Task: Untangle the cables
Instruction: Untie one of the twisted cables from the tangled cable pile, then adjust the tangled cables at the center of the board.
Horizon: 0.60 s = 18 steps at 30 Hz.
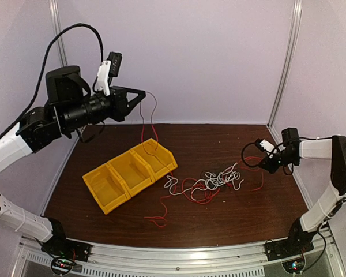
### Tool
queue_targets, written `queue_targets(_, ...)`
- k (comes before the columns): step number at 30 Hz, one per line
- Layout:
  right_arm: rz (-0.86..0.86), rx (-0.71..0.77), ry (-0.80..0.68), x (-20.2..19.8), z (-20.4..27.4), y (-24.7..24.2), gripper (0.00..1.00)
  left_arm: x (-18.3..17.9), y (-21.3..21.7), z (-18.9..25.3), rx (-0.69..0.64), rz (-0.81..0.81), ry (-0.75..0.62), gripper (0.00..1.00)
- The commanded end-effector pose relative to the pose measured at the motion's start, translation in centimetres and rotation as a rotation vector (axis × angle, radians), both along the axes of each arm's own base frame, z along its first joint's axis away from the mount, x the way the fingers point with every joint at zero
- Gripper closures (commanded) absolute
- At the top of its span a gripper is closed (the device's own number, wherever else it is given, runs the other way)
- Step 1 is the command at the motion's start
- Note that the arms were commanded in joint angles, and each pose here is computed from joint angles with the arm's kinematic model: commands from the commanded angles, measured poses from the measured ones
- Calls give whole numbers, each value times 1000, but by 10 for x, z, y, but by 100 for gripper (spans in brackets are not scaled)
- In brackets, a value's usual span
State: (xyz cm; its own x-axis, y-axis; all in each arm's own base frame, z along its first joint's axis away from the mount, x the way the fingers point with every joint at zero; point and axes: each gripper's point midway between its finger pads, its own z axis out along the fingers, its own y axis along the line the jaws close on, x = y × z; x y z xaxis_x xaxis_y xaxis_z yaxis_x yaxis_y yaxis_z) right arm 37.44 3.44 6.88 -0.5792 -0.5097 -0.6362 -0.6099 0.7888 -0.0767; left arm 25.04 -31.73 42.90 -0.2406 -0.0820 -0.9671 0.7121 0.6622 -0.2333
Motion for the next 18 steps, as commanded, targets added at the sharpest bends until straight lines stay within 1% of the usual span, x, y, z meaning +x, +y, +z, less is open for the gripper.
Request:
queue_targets(1,78,50,35,-9,8,12,76,-4,9,40,-8,0,-80,100)
queue_targets(3,138,97,34,-19,19,24,60,-4,6,32,-13,-9,-63,100)
queue_targets(5,179,116,9,-29,32,32,50,-4,4,17,-12,-11,-42,100)
queue_targets(7,231,116,-24,-41,48,41,41,-4,6,7,-17,-7,-27,100)
queue_targets(10,304,100,-83,-57,73,60,30,-3,6,-12,-2,1,-2,100)
queue_targets(11,328,97,-107,-61,81,69,27,-3,6,-19,5,4,9,100)
queue_targets(13,385,97,-150,-68,95,95,25,-2,7,-30,14,12,25,100)
queue_targets(15,435,116,-183,-72,105,121,27,0,8,-39,17,22,38,100)
queue_targets(18,528,114,-204,-74,105,166,28,2,13,-49,17,53,55,100)
